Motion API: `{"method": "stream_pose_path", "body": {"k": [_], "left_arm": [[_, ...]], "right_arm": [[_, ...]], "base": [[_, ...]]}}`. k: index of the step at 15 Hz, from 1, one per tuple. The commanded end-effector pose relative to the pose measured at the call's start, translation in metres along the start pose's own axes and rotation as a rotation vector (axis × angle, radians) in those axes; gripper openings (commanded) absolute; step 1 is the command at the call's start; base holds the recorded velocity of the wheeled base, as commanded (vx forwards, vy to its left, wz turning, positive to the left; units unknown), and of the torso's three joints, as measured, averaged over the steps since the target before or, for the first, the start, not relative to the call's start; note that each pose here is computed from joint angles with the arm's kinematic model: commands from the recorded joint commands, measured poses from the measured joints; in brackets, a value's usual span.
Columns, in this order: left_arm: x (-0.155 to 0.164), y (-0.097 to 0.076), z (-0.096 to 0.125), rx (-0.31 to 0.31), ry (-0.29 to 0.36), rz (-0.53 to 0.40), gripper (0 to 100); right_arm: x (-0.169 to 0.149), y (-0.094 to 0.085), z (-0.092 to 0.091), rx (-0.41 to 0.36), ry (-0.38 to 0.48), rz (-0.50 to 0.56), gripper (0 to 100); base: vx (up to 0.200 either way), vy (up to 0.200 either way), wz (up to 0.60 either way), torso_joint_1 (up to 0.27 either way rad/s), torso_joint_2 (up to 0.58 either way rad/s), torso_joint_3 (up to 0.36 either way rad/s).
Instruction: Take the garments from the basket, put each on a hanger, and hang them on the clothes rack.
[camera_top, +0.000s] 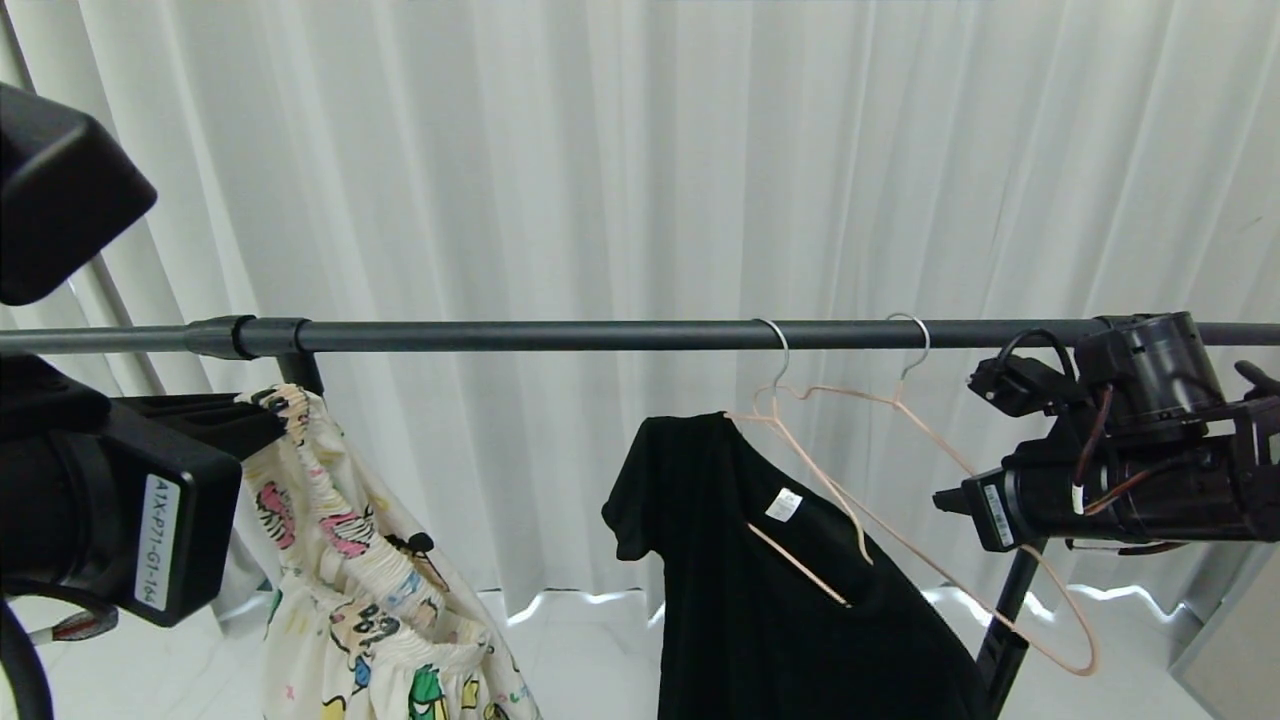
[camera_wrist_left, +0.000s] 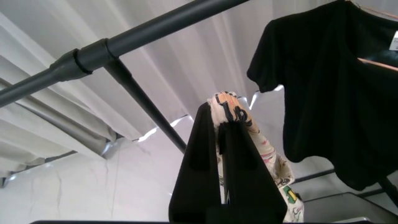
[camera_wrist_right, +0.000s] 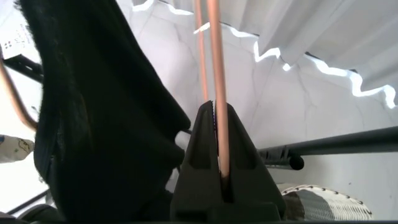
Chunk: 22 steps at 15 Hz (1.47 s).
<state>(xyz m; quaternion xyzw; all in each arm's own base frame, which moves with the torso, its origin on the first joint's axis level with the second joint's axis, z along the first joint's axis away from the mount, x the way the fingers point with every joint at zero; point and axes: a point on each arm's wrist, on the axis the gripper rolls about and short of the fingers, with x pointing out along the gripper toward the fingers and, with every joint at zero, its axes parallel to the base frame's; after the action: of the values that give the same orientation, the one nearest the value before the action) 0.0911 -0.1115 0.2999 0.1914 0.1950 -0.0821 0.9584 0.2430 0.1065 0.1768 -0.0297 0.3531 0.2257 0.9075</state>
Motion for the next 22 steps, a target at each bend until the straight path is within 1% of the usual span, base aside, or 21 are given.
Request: {"method": "stream_pose_path", "body": {"k": [1, 5, 9, 16, 17, 20, 22], "left_arm": [[0.0, 0.0, 0.0, 0.001, 0.001, 0.001, 0], [0.0, 0.0, -0.001, 0.002, 0.002, 0.001, 0], [0.0, -0.001, -0.001, 0.004, 0.003, 0.0, 0], [-0.003, 0.003, -0.001, -0.008, -0.008, 0.0, 0], [-0.003, 0.003, -0.001, -0.009, -0.009, 0.0, 0], [-0.003, 0.003, -0.001, -0.008, -0.008, 0.004, 0], [-0.002, 0.003, -0.002, -0.002, -0.006, 0.046, 0]], "right_arm": [[-0.009, 0.001, 0.002, -0.001, -0.027, 0.002, 0], [-0.034, 0.004, 0.006, 0.017, -0.107, 0.006, 0], [-0.058, 0.006, 0.006, 0.014, -0.177, 0.01, 0], [-0.079, 0.008, 0.006, 0.006, -0.244, 0.011, 0], [-0.083, 0.008, 0.003, 0.005, -0.253, 0.012, 0], [-0.105, 0.01, -0.013, -0.001, -0.294, 0.014, 0], [-0.118, 0.011, -0.023, 0.0, -0.322, 0.017, 0]], "base": [[0.0, 0.0, 0.0, 0.0, 0.0, 0.0], [0.0, 0.0, 0.0, 0.0, 0.0, 0.0], [0.0, 0.0, 0.0, 0.0, 0.0, 0.0], [0.0, 0.0, 0.0, 0.0, 0.0, 0.0], [0.0, 0.0, 0.0, 0.0, 0.0, 0.0], [0.0, 0.0, 0.0, 0.0, 0.0, 0.0], [0.0, 0.0, 0.0, 0.0, 0.0, 0.0]]}}
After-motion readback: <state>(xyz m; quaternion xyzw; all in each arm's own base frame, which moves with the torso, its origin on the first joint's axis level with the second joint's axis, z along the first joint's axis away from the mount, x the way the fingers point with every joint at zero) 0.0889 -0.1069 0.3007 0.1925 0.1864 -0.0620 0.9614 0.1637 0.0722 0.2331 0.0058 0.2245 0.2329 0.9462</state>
